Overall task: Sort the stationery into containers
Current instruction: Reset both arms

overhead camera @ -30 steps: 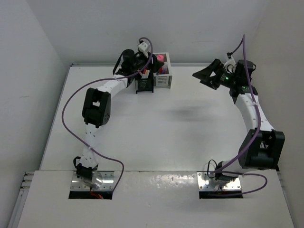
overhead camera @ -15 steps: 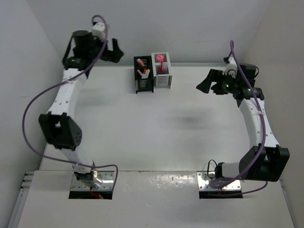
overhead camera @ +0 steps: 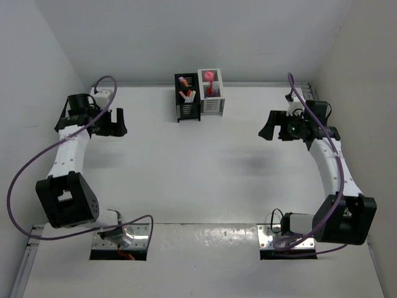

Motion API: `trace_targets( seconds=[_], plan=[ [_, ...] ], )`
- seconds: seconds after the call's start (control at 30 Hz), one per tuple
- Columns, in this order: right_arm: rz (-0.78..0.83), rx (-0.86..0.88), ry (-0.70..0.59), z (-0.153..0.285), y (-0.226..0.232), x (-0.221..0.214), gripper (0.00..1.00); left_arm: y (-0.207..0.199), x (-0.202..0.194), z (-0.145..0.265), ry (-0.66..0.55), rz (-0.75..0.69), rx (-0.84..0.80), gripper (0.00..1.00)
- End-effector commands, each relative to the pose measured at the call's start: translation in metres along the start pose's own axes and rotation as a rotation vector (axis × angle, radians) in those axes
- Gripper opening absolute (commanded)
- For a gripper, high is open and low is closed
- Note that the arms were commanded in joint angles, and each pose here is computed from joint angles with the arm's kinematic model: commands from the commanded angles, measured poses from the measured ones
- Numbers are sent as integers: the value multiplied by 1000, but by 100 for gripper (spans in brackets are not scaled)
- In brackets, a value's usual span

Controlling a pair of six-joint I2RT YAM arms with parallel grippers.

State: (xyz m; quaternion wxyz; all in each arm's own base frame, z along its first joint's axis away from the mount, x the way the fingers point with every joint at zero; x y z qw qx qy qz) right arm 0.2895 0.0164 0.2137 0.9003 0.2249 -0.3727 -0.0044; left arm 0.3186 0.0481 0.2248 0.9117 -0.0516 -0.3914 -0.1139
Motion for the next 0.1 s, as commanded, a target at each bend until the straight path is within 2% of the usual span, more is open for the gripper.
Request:
trace_targets(
  seconds=[0.0,0.07],
  plan=[
    [48,-26,-38,5,-5,7,99,21,9,10,-62,0,4,100],
    [49,-29,-28,4,-8,4,99,28,9,10,-54,7,10,100]
  ],
)
Point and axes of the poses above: each gripper's point midway between its finger pads, its own z axis back along the fingers, its own y axis along the line the jaws close on, x = y × z, the point moved 7 cm from there along z, back along the fingers, and after that the axes turned 6 degrees about -z, right-handed, at the moved point
